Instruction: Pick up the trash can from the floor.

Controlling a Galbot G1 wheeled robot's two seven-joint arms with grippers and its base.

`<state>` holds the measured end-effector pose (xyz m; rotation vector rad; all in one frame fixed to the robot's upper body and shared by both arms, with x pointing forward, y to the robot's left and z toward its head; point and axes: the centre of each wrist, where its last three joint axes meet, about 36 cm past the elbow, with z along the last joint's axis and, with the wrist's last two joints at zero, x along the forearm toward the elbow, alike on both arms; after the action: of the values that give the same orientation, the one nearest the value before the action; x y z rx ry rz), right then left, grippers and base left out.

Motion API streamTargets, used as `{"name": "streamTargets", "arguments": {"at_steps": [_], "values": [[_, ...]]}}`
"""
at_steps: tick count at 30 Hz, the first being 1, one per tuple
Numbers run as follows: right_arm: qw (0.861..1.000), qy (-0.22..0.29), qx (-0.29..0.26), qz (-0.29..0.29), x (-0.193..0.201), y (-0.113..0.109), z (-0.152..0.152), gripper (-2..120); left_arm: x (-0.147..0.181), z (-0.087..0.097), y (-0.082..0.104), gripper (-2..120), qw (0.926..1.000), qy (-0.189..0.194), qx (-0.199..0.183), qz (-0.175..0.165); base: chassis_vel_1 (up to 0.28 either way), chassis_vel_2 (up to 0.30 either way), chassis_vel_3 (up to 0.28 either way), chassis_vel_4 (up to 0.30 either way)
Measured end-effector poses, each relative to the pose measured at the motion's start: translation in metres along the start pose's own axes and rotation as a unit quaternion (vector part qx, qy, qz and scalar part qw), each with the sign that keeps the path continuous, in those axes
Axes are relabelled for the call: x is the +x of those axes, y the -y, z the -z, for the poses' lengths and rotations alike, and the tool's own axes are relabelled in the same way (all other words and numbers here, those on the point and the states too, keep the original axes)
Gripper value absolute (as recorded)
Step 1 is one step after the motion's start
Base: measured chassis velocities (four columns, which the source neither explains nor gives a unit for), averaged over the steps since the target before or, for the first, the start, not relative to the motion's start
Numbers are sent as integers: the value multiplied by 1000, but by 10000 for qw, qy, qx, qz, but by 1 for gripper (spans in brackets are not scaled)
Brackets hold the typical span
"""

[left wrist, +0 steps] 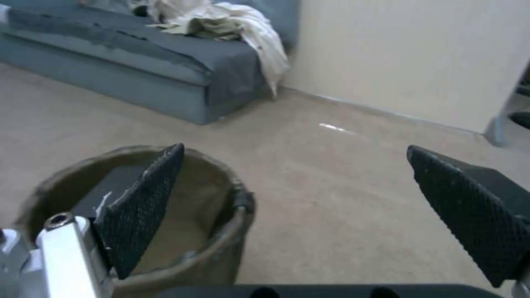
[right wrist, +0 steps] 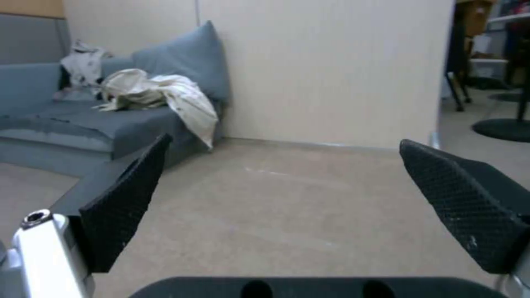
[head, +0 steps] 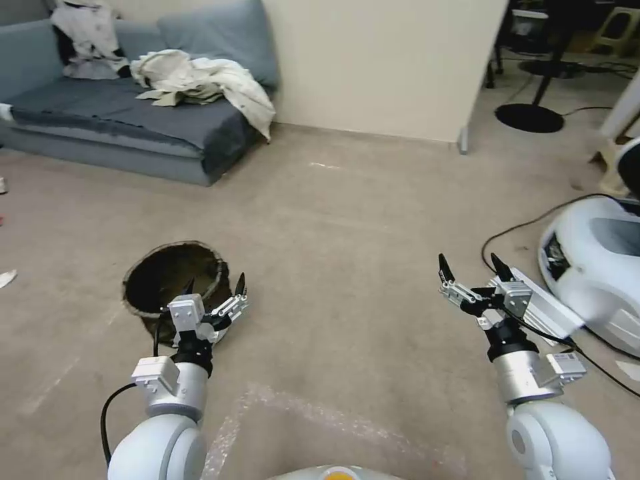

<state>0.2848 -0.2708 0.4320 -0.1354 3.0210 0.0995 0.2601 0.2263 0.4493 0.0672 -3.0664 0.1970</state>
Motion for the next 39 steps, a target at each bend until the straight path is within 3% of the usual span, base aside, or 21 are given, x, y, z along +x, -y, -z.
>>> {"name": "streamTargets", "arguments": {"at_steps": [39], "values": [[9994,244,4,260,1,4,-10,100,0,-3,1,100,9999,36,-44,122,78,73,76,80]]}}
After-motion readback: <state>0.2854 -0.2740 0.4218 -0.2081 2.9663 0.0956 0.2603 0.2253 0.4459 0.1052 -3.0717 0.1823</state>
